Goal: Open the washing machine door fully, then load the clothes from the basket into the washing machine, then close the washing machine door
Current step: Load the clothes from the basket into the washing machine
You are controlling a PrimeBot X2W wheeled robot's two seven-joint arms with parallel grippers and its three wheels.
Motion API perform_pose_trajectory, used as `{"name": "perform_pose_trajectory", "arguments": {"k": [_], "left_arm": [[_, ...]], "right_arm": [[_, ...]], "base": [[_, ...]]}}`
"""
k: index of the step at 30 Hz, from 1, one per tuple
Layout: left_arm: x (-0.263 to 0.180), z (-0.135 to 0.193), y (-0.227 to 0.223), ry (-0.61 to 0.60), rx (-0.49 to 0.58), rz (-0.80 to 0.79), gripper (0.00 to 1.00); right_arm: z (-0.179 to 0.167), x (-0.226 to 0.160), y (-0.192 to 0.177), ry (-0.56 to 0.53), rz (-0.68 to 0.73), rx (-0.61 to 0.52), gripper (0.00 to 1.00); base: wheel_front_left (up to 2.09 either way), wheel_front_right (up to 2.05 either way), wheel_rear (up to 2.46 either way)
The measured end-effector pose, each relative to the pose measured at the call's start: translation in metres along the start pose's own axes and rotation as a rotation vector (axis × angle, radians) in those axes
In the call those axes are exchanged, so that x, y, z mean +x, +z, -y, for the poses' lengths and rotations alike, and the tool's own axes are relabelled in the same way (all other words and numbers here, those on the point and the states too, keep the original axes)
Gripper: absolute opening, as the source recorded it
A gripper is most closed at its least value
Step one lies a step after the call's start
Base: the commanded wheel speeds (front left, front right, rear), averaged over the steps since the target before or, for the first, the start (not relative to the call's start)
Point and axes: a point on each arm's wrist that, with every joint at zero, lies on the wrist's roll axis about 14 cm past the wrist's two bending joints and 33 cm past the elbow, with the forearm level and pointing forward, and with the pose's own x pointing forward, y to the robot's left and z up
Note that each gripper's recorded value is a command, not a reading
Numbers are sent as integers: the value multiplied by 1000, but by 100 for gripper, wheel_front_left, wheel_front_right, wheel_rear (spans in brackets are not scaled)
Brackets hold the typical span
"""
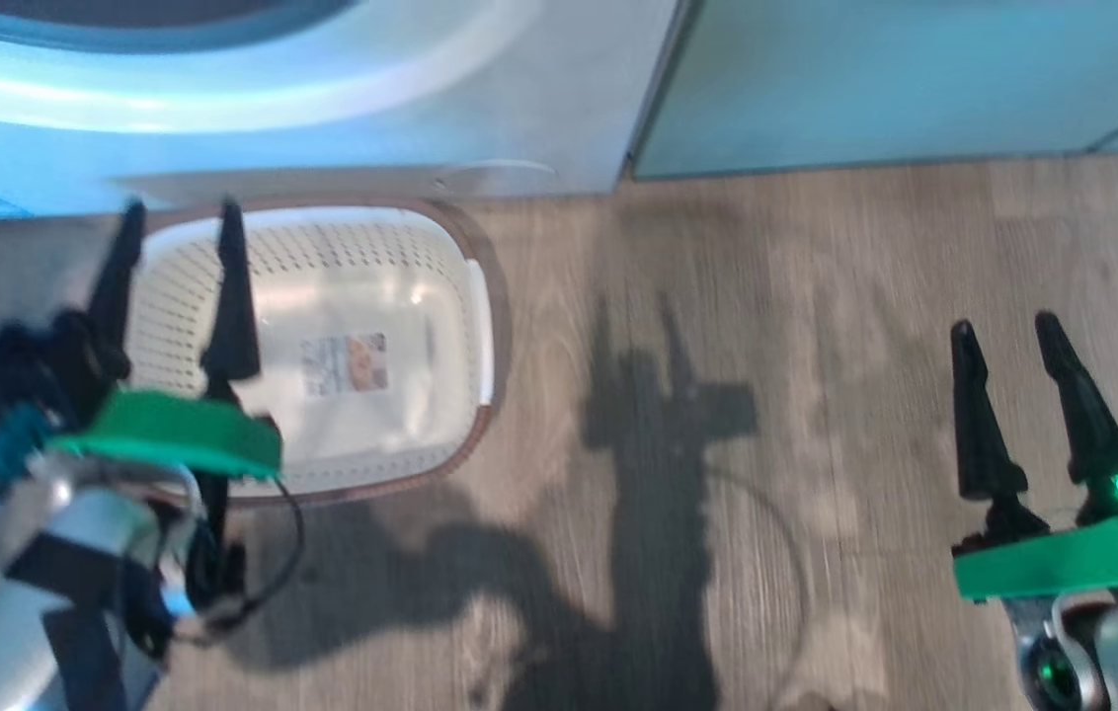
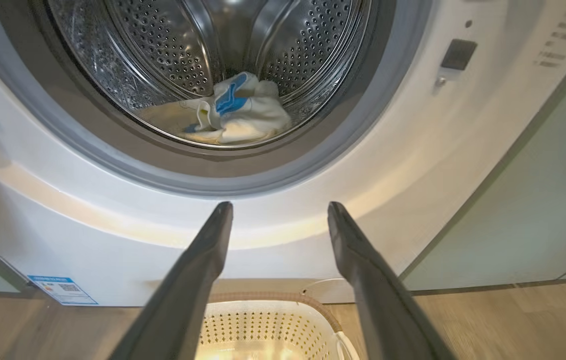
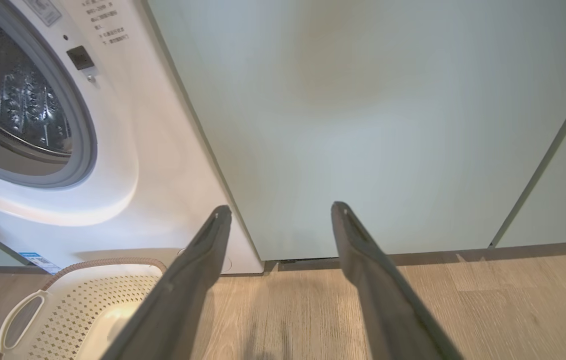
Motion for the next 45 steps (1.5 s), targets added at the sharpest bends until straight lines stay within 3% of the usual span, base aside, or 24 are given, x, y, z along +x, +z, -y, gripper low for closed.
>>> {"name": "perform_pose_trajectory", "arguments": {"k": [18, 45], "left_arm": [[-99, -9, 32, 81, -2, 28, 100], [-178, -14, 49, 84, 22, 69, 100]], "right_arm": [[-30, -29, 33, 105, 72, -41, 100], [-48, -98, 49, 144, 133, -66, 100]], "base": [[0, 0, 0], [0, 0, 0]]}}
